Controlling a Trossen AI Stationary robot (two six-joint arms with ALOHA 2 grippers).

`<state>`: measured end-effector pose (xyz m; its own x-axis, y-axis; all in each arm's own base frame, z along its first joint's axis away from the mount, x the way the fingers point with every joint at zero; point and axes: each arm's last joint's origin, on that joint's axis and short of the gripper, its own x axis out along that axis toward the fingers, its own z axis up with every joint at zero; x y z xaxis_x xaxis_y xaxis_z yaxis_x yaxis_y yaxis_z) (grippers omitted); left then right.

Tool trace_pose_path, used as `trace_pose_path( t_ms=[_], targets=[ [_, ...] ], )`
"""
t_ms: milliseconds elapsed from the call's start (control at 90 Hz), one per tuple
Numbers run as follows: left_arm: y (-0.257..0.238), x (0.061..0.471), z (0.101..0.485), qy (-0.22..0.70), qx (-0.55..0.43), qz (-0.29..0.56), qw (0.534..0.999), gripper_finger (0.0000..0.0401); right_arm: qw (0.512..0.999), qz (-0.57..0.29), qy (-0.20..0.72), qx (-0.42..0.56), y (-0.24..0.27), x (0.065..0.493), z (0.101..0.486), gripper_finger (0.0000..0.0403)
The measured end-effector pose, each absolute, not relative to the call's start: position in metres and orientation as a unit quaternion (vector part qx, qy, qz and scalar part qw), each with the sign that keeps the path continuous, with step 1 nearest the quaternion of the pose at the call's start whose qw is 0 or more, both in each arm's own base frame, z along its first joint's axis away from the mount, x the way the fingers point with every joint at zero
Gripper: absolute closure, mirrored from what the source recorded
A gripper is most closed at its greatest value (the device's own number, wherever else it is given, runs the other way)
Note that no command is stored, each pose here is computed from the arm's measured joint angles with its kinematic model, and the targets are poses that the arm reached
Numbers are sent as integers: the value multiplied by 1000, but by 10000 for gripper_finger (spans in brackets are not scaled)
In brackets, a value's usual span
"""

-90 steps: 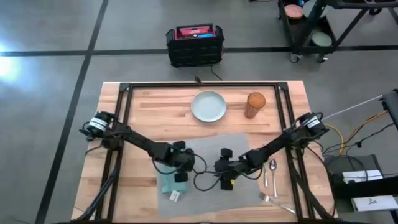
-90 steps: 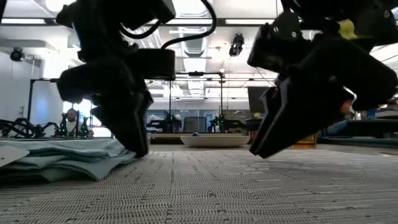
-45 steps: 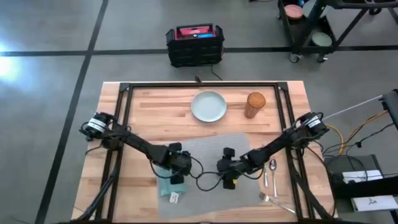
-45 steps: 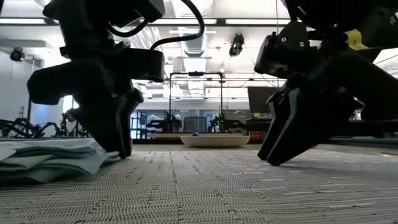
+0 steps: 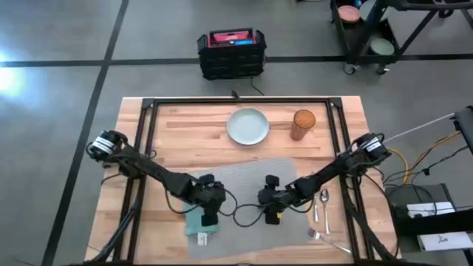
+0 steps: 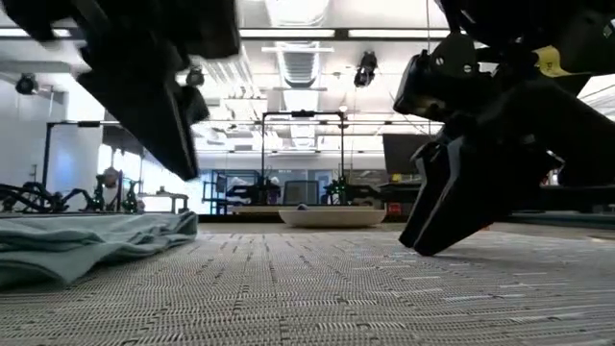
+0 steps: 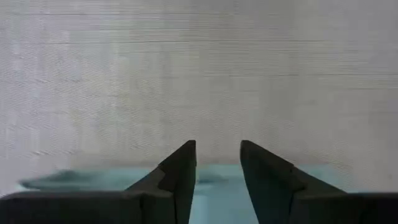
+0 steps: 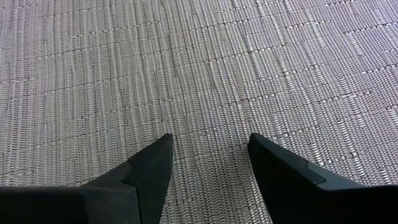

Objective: Set table place
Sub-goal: Adjust the table napkin and the table mat

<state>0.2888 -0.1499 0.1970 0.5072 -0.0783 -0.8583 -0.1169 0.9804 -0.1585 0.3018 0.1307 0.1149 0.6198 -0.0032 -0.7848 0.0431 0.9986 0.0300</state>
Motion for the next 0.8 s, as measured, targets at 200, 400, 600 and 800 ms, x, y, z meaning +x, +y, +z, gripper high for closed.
trace_pose_path(
  t_ms=[200,400,600,800],
  targets=[
    [-185,254,196,495,-104,13,862,288,901,-12,434,24,131,302,115,203],
    [-202,212,181,449,-122,43,884,288,903,-9,428,24,131,303,115,203],
    [-207,182,151,396,-199,10,896,288,905,-11,425,23,131,304,115,203],
    [-200,165,125,394,-206,-16,895,288,912,-13,409,17,131,306,116,203]
  ],
)
